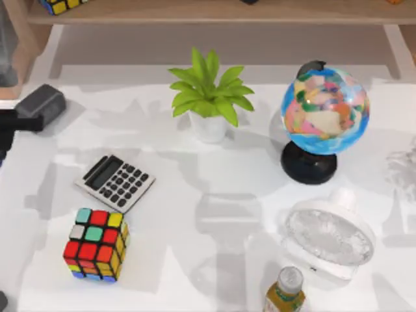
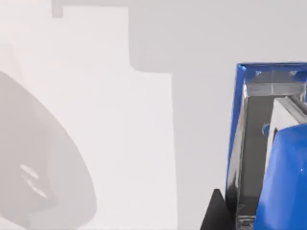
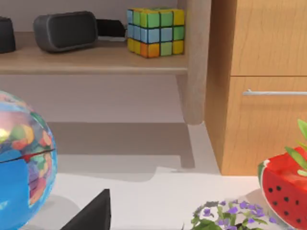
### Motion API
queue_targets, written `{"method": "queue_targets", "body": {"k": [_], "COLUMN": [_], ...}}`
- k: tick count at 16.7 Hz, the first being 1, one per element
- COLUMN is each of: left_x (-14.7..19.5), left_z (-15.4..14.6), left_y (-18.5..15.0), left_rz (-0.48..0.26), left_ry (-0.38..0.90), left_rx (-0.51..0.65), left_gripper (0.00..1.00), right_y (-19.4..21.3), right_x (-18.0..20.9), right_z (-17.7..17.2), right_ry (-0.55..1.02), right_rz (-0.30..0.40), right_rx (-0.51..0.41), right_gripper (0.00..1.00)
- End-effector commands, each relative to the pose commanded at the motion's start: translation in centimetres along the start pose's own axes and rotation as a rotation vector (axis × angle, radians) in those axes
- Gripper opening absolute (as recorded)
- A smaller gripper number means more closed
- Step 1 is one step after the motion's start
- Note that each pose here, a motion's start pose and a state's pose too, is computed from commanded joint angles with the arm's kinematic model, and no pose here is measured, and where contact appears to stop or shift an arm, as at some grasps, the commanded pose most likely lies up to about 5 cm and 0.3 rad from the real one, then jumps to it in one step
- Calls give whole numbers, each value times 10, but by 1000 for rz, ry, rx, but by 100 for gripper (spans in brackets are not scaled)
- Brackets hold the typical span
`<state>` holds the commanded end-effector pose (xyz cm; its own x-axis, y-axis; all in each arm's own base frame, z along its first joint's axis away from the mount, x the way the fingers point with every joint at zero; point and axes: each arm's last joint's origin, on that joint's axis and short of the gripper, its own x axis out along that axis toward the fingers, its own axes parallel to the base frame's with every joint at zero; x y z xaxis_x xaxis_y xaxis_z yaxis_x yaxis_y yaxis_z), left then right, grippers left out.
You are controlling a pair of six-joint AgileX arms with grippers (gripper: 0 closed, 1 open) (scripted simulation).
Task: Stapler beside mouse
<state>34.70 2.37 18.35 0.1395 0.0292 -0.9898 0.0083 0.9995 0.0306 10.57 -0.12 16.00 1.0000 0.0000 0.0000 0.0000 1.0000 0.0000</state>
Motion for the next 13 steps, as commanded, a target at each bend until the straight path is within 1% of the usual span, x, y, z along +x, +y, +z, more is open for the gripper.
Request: {"method": "queue_targets", "body": {"k": [3, 5, 10, 13], "left_x": [15, 20, 18, 14], "left_z": [-10, -13, -12, -19], "left_y": [10, 11, 9, -1], "left_rz": [-16, -21, -18, 3], "left_ry": [98, 133, 127, 125], "left_rx": [30, 30, 36, 65], "left_gripper": [0, 0, 0, 0], "right_y": [0, 0, 0, 0], "right_x": [0, 0, 0, 0], "right_z": [0, 0, 0, 0], "right_ry": [0, 0, 0, 0], "right_rz": [0, 0, 0, 0], "right_rx": [0, 0, 0, 0], "right_gripper": [100, 100, 100, 100]}}
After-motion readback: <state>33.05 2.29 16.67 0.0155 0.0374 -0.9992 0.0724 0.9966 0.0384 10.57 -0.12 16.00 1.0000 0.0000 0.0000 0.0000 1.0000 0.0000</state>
